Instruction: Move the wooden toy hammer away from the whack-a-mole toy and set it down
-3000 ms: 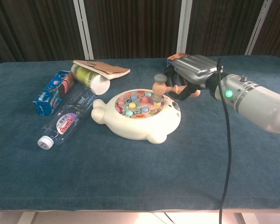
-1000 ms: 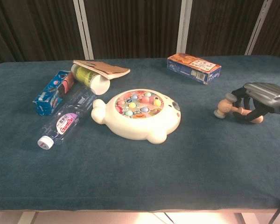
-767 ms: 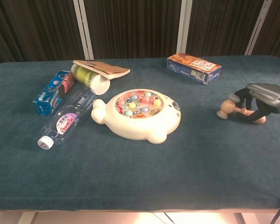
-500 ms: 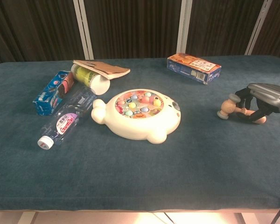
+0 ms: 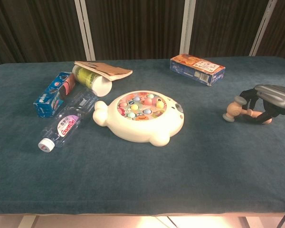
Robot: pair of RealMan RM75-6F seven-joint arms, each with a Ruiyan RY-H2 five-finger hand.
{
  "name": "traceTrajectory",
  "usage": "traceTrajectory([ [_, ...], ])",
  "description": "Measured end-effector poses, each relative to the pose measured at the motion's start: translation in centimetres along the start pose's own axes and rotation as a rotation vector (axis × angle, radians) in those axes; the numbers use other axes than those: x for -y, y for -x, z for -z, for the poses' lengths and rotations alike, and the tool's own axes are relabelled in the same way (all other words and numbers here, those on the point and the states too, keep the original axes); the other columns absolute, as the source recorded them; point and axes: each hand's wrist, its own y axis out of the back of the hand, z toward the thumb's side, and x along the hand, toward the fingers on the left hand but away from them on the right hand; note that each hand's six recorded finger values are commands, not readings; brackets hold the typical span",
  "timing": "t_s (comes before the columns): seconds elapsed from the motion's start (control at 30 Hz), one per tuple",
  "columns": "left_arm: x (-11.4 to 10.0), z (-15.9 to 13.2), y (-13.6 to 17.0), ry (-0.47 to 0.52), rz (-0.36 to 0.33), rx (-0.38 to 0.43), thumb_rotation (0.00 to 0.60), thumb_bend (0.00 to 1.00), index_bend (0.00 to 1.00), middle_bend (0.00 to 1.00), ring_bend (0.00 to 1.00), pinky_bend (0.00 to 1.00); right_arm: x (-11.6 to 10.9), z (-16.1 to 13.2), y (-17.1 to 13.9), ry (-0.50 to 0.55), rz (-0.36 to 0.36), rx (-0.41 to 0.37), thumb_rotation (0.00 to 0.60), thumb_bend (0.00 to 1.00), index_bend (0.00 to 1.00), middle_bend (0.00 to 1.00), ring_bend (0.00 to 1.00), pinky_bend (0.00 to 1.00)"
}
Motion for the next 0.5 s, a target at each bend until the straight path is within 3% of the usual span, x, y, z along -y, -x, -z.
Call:
traceTrajectory([
  [0.5, -0.02, 0.00, 0.01, 0.002, -0.002, 0.000, 0.600, 0.09, 0.00, 0.00, 0.00, 0.06, -0.41, 0.65, -0.40, 0.014, 0.002, 0.017, 0.600, 0.21, 0.35, 0.40, 0.34, 0.51],
])
